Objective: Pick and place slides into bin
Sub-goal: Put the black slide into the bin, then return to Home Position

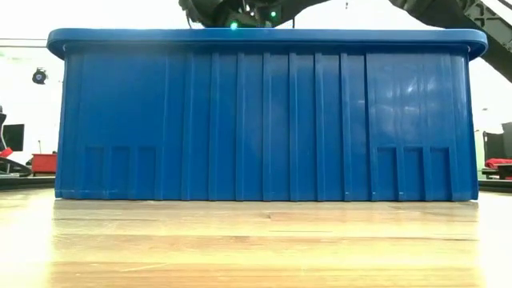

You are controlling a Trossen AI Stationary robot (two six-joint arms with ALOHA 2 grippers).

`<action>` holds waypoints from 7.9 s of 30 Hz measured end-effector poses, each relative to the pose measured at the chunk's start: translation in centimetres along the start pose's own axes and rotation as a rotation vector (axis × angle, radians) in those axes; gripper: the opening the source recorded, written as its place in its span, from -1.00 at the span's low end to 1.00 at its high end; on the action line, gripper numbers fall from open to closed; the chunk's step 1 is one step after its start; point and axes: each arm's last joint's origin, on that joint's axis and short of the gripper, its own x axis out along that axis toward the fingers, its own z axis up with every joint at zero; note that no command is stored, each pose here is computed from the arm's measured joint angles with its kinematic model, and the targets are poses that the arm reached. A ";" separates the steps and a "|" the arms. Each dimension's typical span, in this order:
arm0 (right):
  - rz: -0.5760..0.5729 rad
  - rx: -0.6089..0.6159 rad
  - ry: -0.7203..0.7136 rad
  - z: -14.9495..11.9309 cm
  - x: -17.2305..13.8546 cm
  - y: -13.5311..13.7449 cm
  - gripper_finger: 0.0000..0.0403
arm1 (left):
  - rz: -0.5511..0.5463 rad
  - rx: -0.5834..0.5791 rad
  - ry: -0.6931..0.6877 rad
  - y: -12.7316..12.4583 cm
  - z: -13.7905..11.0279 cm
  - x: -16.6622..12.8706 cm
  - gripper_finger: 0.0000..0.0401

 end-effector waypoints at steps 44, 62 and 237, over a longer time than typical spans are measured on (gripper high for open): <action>-0.131 -0.648 0.321 1.0 -12.7 4.6 -0.09 | 0.000 -0.003 0.000 0.0 0.0 0.0 -0.28; -0.381 -0.973 0.331 5.1 -18.8 4.7 -0.96 | 0.071 -0.001 0.094 0.2 1.8 4.6 -0.28; 1.195 -1.300 0.222 28.6 -26.5 -18.0 -0.96 | 0.288 -0.026 0.033 1.3 5.1 18.3 -0.30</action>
